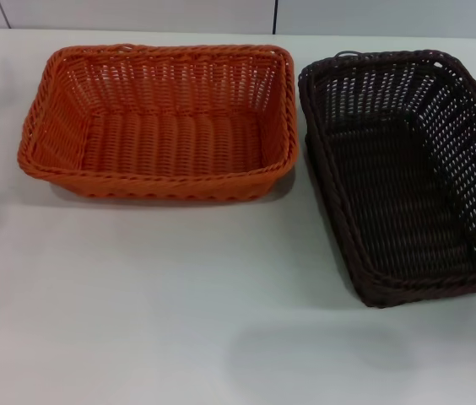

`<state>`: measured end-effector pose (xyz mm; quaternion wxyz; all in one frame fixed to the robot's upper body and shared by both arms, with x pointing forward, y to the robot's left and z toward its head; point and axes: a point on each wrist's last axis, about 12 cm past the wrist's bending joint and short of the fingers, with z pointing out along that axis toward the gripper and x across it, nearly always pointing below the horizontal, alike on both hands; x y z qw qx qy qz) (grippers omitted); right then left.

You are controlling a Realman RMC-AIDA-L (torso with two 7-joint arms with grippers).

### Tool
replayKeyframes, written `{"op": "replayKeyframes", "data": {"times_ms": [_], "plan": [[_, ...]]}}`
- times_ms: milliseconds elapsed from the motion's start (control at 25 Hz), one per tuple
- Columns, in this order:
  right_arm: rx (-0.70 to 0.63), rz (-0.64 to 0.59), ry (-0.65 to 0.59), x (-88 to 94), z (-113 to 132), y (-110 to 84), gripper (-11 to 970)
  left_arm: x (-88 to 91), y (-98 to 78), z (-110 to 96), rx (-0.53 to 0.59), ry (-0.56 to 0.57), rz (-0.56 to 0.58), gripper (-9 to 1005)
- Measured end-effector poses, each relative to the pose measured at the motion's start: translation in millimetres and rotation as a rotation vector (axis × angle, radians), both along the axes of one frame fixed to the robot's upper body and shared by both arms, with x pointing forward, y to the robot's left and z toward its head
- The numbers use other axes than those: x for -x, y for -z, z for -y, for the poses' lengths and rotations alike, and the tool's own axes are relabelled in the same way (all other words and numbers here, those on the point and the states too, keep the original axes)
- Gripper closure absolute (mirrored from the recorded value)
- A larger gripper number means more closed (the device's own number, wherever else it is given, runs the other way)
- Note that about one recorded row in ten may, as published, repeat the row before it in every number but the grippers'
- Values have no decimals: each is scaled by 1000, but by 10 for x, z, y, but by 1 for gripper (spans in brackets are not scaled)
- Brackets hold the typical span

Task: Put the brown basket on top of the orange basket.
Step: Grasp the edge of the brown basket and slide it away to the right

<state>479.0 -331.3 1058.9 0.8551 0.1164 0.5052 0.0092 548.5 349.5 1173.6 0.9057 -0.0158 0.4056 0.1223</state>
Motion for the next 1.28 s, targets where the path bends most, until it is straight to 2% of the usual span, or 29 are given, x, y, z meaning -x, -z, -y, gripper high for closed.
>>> {"op": "replayKeyframes", "data": {"times_ms": [40,80,120,240,280,320,440,480,520,560,640,680,720,760,840,880,920,1000,1080,1280], "plan": [[11,19,-15,15,-22,-20,128,109,234,-138,85,40,-53,436],[32,71,-56,45,-84,-72,128,146,325,-175,104,39,-78,435],[32,71,-56,45,-84,-72,128,186,437,-203,117,36,-115,435],[63,175,-150,59,-237,-190,128,333,779,-301,117,-27,-244,433],[65,238,-222,9,-370,-284,128,388,875,-337,123,-49,-282,432],[65,238,-222,9,-370,-284,128,451,977,-372,129,-72,-323,403],[52,269,-343,-223,-617,-433,128,595,1174,-422,130,-118,-408,316],[74,224,-472,-519,-853,-562,128,641,1220,-431,129,-131,-426,287],[75,187,-525,-652,-955,-615,128,707,1268,-443,126,-147,-442,258],[75,187,-525,-652,-955,-615,128,728,1278,-447,124,-152,-444,249],[70,123,-647,-933,-1195,-802,129,796,1310,-470,117,-170,-454,230],[93,41,-772,-1173,-1450,-996,129,825,1327,-485,114,-184,-462,221],[93,41,-772,-1173,-1450,-996,129,825,1327,-485,114,-184,-462,211],[113,3,-818,-1265,-1553,-1082,129,830,1334,-491,114,-190,-467,202],[179,-85,-911,-1433,-1805,-1286,129,834,1345,-499,114,-198,-475,183],[261,-175,-964,-1539,-2039,-1451,128,835,1349,-504,115,-203,-478,183],[261,-175,-964,-1539,-2039,-1451,128,834,1355,-506,115,-207,-482,183],[347,-272,-993,-1588,-2292,-1597,128,832,1366,-507,116,-212,-489,183],[453,-339,-1013,-1543,-2568,-1766,128,823,1386,-520,121,-225,-504,183],[514,-345,-1090,-1462,-2785,-1931,129,817,1393,-574,141,-260,-512,183]]}}
